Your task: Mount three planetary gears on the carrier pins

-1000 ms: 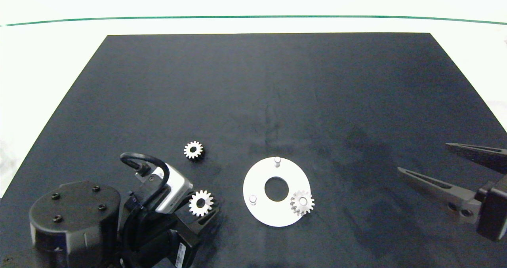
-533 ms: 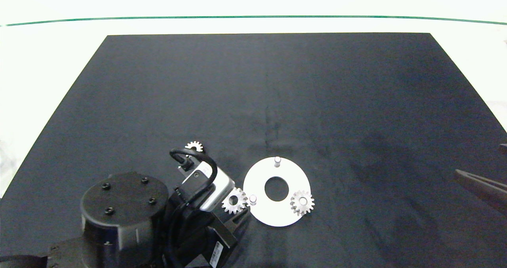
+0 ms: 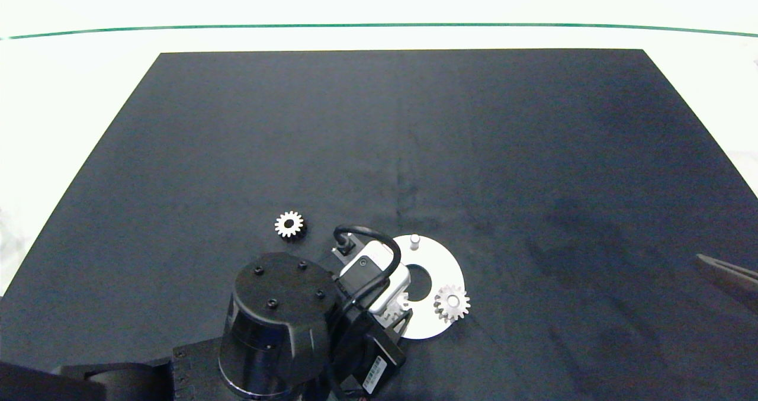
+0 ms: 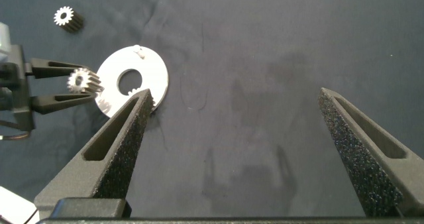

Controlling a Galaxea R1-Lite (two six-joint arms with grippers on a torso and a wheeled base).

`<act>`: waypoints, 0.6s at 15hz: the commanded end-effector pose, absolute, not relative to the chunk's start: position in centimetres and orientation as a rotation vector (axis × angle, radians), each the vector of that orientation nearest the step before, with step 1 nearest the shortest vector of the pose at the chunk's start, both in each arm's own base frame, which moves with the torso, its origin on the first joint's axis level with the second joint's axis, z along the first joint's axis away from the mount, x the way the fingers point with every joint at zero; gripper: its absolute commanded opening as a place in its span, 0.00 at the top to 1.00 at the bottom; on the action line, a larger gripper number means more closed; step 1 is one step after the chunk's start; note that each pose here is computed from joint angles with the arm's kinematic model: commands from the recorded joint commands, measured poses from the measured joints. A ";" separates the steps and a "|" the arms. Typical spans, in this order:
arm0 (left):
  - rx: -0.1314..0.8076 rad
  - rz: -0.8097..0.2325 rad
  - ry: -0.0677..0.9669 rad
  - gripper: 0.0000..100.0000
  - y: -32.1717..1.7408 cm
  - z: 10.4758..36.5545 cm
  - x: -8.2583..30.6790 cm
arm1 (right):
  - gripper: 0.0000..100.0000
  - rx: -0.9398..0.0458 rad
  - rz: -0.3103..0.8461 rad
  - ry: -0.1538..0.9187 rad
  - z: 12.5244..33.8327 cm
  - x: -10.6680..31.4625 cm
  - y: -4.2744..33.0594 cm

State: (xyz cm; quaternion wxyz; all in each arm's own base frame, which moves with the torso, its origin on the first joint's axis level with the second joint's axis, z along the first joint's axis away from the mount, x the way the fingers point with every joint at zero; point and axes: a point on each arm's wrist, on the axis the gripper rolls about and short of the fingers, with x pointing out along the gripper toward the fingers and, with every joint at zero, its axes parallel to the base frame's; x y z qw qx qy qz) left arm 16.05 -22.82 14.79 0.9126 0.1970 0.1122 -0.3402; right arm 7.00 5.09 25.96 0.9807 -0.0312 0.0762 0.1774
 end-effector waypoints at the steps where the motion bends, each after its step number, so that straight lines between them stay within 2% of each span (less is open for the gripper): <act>1: 0.418 -0.679 0.241 0.81 -23.3 14.3 16.5 | 0.00 -0.065 0.357 0.158 25.9 7.1 5.1; 9: 0.418 -0.648 0.241 0.81 -21.8 14.5 16.6 | 0.00 -0.066 0.368 0.164 25.7 7.0 5.2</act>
